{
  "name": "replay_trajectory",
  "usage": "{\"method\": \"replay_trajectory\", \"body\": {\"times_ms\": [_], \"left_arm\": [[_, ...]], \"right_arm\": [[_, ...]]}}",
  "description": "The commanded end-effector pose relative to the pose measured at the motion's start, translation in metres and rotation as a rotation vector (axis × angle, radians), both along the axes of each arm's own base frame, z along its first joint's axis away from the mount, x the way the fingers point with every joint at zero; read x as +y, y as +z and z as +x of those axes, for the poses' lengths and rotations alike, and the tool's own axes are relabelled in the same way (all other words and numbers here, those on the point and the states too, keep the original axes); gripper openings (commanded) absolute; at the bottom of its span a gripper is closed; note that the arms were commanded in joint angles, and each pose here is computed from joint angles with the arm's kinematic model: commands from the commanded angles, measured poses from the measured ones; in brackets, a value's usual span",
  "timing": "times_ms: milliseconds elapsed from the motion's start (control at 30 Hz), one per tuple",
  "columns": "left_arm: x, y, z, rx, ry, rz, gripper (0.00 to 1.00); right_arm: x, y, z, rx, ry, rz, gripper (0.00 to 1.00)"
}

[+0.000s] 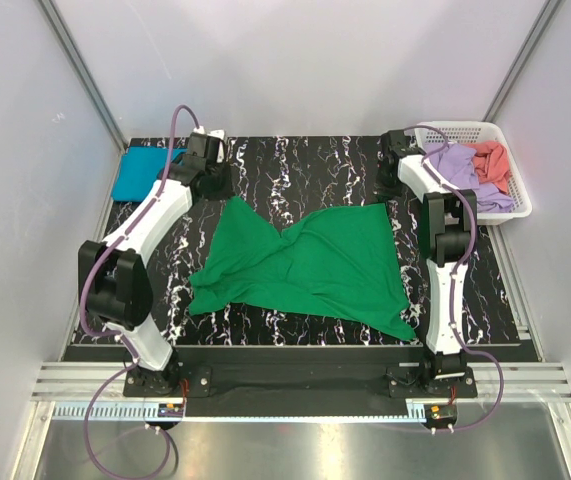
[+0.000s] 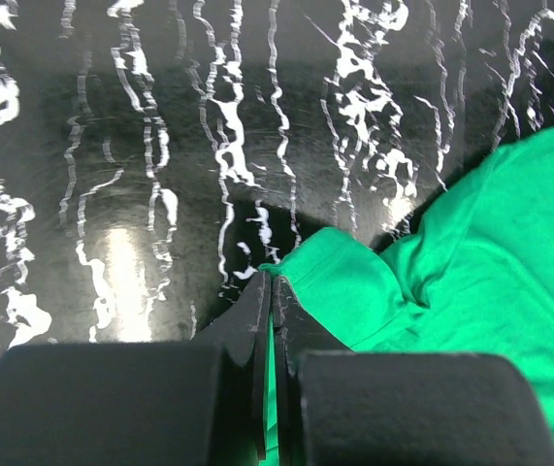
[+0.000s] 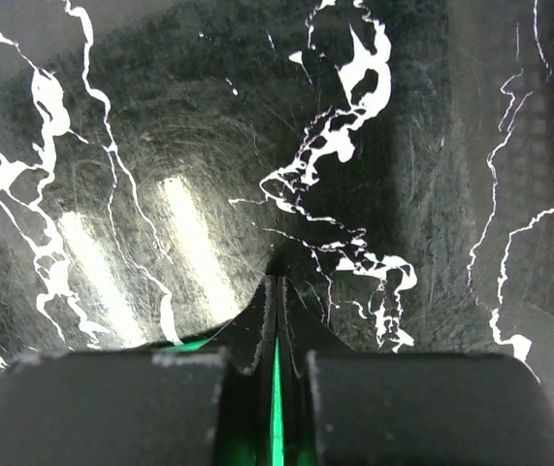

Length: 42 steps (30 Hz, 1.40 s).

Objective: Fold and stack the t-shirts
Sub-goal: Flatten the tshirt out

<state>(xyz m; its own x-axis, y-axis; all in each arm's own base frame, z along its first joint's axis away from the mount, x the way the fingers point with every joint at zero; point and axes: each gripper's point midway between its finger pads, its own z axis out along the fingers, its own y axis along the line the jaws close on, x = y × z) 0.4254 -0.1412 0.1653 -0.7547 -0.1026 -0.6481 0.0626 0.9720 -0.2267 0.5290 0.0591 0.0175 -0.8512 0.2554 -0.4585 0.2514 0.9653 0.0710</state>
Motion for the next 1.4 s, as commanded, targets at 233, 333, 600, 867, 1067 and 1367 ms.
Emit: {"method": "replay_trajectory", "body": {"times_ms": [233,333,600,867,1067,1367], "left_arm": [[0.039,0.113,0.016,-0.261,0.214,0.026,0.0],[0.029,0.091,0.013,-0.218,0.175,-0.012,0.0],[0.028,0.06,0.008,-0.161,0.16,-0.005,0.0],[0.026,0.059,0.012,-0.163,0.149,0.002,0.0],[0.025,0.054,0.012,-0.155,0.148,-0.004,0.0],[0.028,0.052,0.011,-0.153,0.157,0.008,0.0]], "right_arm": [[0.002,0.135,0.001,-0.183,0.009,0.032,0.0],[0.004,0.123,-0.003,-0.146,0.008,0.042,0.38],[0.006,0.085,-0.004,-0.098,0.074,0.032,0.49],[-0.002,0.042,-0.007,-0.007,0.078,0.051,0.48],[-0.008,0.022,-0.019,0.039,0.064,0.033,0.48],[-0.001,0.001,-0.02,0.058,0.088,0.084,0.48]]}}
